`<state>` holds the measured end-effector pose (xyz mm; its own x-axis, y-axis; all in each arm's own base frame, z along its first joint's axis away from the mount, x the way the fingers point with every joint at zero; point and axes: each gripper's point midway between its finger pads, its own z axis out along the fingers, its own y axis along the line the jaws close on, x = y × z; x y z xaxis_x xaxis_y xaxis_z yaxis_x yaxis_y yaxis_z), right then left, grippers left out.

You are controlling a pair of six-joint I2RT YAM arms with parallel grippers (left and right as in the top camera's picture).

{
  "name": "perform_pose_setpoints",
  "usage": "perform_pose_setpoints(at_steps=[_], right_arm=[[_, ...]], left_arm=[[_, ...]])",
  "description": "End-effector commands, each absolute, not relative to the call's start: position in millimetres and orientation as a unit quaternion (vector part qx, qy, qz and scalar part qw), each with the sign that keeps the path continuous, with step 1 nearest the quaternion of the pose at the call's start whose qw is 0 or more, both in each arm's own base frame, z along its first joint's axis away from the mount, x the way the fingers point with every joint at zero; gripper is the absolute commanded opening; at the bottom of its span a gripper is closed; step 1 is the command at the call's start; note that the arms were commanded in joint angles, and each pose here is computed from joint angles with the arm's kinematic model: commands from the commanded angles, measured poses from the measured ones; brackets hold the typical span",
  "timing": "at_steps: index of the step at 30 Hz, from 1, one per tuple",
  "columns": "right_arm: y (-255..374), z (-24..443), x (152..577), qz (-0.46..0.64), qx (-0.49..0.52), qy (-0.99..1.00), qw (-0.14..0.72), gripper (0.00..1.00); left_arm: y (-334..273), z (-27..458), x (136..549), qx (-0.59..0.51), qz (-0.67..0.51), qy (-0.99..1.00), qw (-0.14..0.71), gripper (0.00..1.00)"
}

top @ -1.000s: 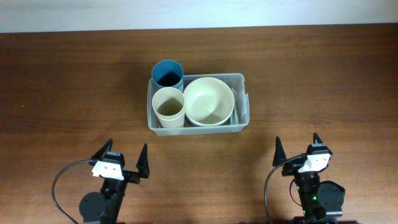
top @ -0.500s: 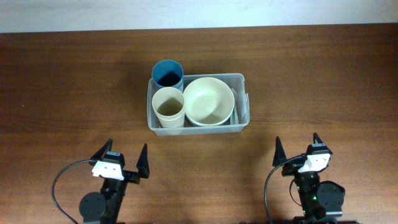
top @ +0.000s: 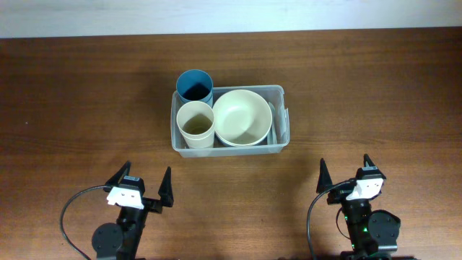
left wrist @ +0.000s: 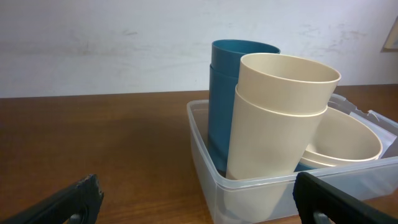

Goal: Pack container

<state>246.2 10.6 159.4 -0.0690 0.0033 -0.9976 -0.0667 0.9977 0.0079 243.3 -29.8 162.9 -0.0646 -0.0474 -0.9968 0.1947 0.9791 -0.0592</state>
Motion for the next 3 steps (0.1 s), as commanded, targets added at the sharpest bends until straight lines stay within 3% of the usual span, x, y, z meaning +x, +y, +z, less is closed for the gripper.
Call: perform_pose_setpoints(at_steps=[1, 3], right_arm=[[10.5, 157.9, 245.8, 0.025, -0.020, 0.731, 0.682, 0.99], [10.5, 157.9, 245.8, 0.025, -0.020, 0.731, 0.682, 0.99]], left_arm=[[-30.5, 162.5, 242.5, 0.058, -0.086, 0.724, 0.682, 1.00], [-30.5, 162.5, 242.5, 0.058, -0.086, 0.724, 0.682, 1.00]])
